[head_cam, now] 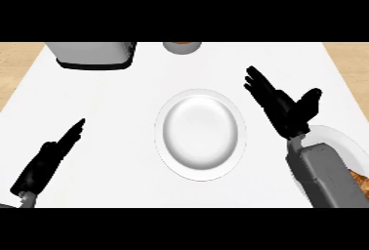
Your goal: Pick the croissant from the plate and place it in the plate
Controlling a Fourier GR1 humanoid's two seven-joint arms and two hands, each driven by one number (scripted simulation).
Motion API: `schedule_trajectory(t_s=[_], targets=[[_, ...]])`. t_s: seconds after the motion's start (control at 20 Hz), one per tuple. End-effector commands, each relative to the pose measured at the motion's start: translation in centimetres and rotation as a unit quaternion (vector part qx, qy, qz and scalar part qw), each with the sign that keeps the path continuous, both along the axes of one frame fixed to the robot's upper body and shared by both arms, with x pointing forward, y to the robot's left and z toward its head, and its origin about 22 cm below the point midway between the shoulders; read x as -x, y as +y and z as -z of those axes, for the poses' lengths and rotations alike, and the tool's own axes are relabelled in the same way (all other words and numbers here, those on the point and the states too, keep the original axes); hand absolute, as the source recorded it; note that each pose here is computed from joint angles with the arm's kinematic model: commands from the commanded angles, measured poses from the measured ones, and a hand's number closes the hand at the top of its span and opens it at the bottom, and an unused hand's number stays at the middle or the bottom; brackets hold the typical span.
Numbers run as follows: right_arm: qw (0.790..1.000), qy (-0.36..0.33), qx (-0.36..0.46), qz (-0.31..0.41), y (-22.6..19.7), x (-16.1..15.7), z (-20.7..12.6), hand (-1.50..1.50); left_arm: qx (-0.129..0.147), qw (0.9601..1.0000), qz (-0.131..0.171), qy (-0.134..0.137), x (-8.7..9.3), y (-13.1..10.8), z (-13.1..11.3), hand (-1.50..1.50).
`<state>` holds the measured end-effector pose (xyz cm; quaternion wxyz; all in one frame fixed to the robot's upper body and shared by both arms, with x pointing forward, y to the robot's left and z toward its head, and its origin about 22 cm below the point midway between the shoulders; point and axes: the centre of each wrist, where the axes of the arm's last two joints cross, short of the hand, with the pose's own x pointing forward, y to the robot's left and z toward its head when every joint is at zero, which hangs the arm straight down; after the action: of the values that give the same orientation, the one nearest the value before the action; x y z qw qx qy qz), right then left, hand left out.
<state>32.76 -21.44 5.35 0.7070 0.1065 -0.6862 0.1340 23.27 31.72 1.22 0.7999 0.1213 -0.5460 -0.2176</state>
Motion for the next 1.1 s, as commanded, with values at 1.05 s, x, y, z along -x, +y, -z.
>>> schedule_trajectory(t_s=[1.05], targets=[[0.985,-0.16,-0.065,-0.001,-33.3,19.6,-4.3,-1.5,-0.016,0.9755,-0.088,-0.201,1.6,2.4,1.4,0.0]])
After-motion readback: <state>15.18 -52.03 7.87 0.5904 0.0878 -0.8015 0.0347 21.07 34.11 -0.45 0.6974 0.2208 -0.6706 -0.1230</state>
